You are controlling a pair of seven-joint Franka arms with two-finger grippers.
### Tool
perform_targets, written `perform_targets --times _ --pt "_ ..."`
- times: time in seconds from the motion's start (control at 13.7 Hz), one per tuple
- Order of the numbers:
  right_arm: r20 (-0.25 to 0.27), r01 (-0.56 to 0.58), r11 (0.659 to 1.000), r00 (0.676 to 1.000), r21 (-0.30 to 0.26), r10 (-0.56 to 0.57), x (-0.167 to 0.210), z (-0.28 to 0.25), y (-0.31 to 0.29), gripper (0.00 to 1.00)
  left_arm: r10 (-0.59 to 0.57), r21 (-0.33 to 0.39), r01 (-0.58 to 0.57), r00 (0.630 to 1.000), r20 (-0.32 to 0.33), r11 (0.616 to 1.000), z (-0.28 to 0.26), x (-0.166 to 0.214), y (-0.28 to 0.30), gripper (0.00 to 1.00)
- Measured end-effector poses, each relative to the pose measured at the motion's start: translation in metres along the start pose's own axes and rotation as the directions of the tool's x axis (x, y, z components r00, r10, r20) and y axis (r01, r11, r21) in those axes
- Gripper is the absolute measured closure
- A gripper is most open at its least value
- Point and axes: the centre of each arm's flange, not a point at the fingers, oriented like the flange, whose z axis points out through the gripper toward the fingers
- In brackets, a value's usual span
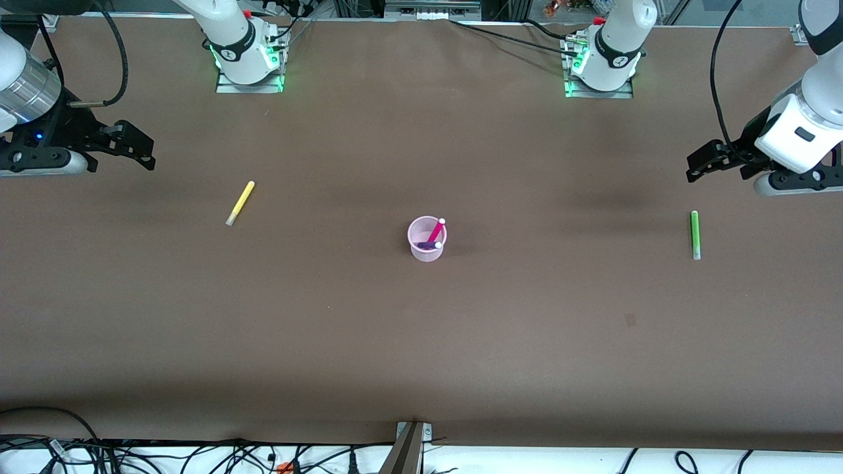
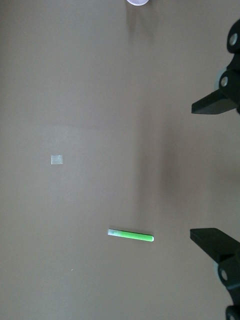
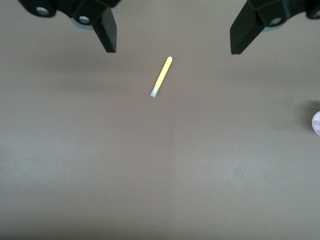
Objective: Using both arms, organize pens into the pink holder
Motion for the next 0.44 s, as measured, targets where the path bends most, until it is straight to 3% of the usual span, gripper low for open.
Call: perform_targets --times 0.44 --pt "0.0 0.0 1.0 1.0 0.0 0.0 0.0 0.0 0.0 0.0 0.0 -0.034 0.0 1.0 -0.009 0.999 -0.003 0.0003 0.0053 0.0"
